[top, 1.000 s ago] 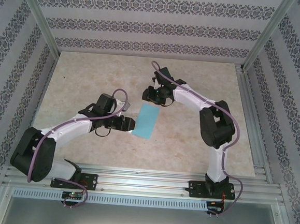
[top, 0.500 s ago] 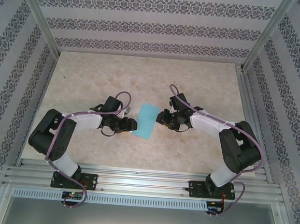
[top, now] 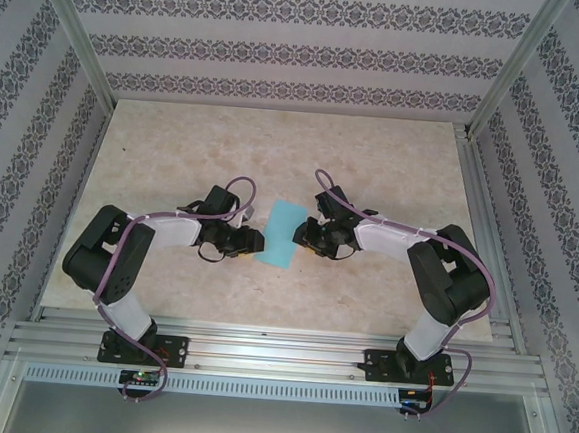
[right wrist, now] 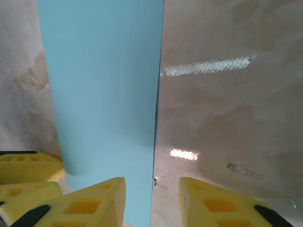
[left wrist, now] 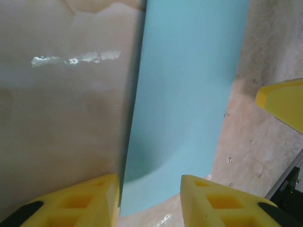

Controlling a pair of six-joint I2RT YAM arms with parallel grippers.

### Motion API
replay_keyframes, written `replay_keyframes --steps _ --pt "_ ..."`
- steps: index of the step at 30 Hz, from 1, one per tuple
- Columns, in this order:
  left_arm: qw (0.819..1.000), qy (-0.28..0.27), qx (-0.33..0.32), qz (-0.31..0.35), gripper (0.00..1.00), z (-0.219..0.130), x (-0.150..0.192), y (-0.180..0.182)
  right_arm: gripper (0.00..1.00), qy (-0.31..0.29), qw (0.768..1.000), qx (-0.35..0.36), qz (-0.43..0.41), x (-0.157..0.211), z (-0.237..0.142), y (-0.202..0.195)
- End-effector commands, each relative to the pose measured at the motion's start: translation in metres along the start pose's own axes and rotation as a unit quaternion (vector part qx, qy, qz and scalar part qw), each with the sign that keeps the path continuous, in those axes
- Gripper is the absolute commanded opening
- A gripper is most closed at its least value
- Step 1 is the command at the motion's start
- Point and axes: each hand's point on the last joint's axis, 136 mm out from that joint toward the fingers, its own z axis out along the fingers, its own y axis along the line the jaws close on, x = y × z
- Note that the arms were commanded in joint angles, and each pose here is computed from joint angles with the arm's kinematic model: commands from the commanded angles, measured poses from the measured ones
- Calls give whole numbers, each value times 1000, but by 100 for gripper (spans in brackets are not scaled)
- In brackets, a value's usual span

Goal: Fold a paper plane with a square sheet of paper (fold left side to right side)
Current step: Pick up the square sheet of paper from the center of the table.

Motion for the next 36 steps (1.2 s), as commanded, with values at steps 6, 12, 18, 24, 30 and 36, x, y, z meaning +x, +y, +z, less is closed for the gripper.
replay_keyframes --steps 6,12,18,24,30,36 --pt "1000 27 13 8 32 2 19 -7 35 -9 1000 7 2 -2 4 4" --pt "999 30 12 -4 30 2 30 -5 35 -5 1000 3 7 2 7 3" --pt "999 -5 21 -25 24 2 18 -10 35 1 1000 -6 13 10 12 6" --pt "998 -30 34 -32 21 4 0 -18 35 1 1000 -9 12 10 13 8" --pt "998 -32 34 -36 14 3 1 -19 35 -4 1000 -22 17 9 10 11" --pt "992 -68 53 -88 4 -13 -3 -27 36 -20 994 -84 64 10 -3 18"
